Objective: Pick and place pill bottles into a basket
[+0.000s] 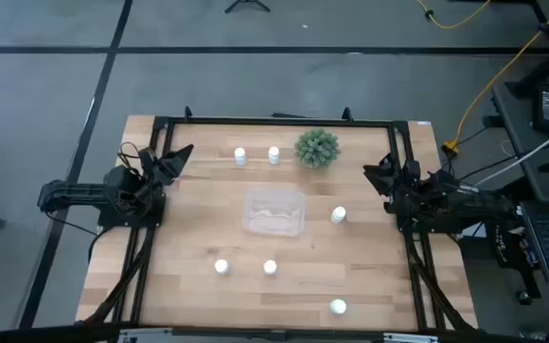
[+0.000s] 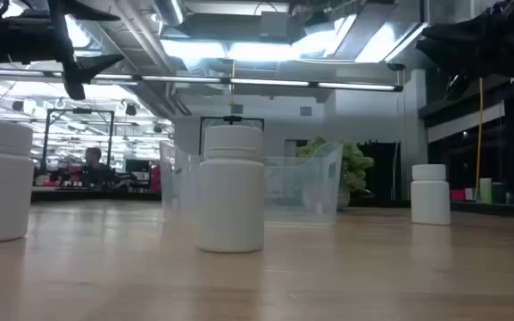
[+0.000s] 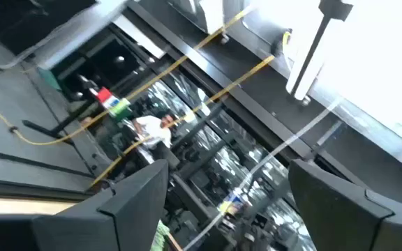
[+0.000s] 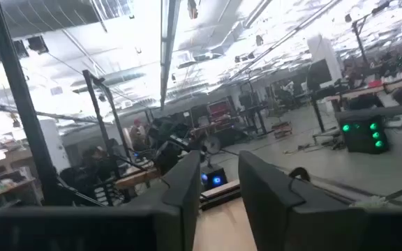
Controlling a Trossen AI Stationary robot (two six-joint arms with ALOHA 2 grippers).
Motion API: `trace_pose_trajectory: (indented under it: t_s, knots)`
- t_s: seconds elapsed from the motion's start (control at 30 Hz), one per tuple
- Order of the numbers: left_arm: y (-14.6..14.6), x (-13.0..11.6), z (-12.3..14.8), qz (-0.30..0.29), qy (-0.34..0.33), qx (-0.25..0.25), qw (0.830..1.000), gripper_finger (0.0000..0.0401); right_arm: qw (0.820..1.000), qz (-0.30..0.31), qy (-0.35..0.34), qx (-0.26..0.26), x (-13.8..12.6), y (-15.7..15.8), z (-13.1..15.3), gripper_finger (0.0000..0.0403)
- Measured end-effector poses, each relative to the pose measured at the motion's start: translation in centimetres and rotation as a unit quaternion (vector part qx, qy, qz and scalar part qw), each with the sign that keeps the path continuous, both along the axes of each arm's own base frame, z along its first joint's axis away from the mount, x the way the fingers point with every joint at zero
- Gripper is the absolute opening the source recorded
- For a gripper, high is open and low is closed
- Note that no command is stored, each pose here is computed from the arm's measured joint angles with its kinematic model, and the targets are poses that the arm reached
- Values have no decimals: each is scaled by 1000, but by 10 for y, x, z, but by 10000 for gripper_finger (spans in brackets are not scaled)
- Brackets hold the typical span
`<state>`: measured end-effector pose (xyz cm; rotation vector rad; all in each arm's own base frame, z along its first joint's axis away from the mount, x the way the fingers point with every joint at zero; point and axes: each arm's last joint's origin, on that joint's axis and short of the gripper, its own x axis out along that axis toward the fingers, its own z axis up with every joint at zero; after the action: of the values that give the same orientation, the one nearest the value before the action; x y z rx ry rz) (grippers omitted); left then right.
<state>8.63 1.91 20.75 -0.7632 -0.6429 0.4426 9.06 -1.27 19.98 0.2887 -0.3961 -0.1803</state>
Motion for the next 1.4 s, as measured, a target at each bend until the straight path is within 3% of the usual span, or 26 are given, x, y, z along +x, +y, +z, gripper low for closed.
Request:
trace_pose_trajectory:
  t_s: [0.47, 0.73, 0.8, 0.9, 1.07, 1.23, 1.4]
  knots:
    - [1, 0, 0, 14, 1, -7, 1000, 290, 1000, -1, 3, -2, 0, 0, 0, 103]
    - [4, -2, -3, 72, 5, -38, 997, 290, 1000, -13, 5, 0, 0, -1, -1, 103]
    - [5, -3, -4, 109, 28, -34, 993, 290, 1000, -17, 8, -9, 0, -1, -1, 103]
    - [6, -1, -11, 149, 119, 11, 982, 290, 1000, -16, 7, -7, 0, -1, -1, 103]
    - [6, 3, -26, 152, 238, 57, 958, 290, 1000, -17, 7, -7, 0, -1, -1, 103]
    - [6, 4, -31, 134, 217, 5, 967, 290, 1000, -17, 7, -6, 0, -1, -1, 103]
    - [6, 4, -31, 131, 208, -4, 969, 290, 1000, -12, 4, 7, 0, -1, -1, 103]
